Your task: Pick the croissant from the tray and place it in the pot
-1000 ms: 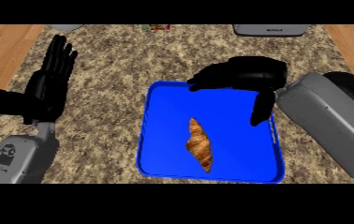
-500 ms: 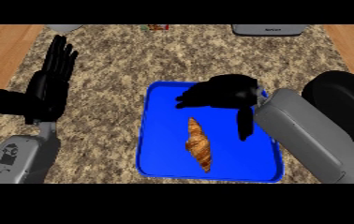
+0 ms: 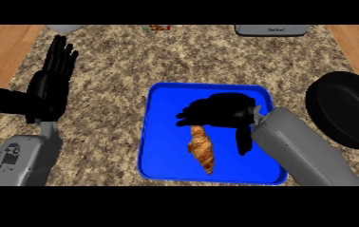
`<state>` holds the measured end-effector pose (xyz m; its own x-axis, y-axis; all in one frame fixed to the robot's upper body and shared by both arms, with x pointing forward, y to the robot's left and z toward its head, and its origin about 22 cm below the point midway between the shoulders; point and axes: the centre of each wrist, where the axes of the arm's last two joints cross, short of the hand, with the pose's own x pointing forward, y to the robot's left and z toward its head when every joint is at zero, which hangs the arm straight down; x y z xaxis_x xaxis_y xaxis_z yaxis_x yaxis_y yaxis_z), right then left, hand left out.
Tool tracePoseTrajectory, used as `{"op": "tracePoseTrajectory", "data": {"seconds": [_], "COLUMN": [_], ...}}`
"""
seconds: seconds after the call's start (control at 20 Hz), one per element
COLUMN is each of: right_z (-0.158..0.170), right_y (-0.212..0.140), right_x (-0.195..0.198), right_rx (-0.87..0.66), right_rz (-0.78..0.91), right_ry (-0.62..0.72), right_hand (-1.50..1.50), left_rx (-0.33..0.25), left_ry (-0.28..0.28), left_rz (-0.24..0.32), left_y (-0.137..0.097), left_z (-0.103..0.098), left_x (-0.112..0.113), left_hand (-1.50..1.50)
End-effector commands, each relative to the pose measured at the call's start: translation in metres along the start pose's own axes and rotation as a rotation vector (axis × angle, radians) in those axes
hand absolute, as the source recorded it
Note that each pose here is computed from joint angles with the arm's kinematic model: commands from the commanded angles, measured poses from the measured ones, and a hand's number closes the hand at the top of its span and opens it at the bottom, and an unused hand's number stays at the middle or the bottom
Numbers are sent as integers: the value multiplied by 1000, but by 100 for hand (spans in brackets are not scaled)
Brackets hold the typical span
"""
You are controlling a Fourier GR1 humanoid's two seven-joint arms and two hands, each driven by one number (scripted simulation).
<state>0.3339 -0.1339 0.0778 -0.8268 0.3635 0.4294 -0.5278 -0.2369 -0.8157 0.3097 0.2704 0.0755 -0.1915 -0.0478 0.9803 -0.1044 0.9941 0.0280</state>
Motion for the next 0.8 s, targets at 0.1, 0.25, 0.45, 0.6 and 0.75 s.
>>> {"op": "tracePoseTrajectory", "data": {"seconds": [0.1,0.25,0.45,0.6,0.75], "right_z": [-9,-8,-44,-32,-51], "right_y": [2,0,25,41,54], "right_x": [7,10,6,-9,6], "right_rx": [-4,-12,2,4,4], "right_rz": [1,28,57,44,46], "right_ry": [-37,7,83,78,69], "right_hand": [-150,-150,-150,-150,-150], "left_rx": [-12,8,-24,-5,-13], "left_ry": [15,-3,2,-9,7], "left_rz": [17,6,7,5,10], "left_y": [-8,12,11,-18,-6], "left_z": [-11,-2,-8,7,9], "left_x": [-1,-7,5,8,0], "left_hand": [0,0,0,0,0]}}
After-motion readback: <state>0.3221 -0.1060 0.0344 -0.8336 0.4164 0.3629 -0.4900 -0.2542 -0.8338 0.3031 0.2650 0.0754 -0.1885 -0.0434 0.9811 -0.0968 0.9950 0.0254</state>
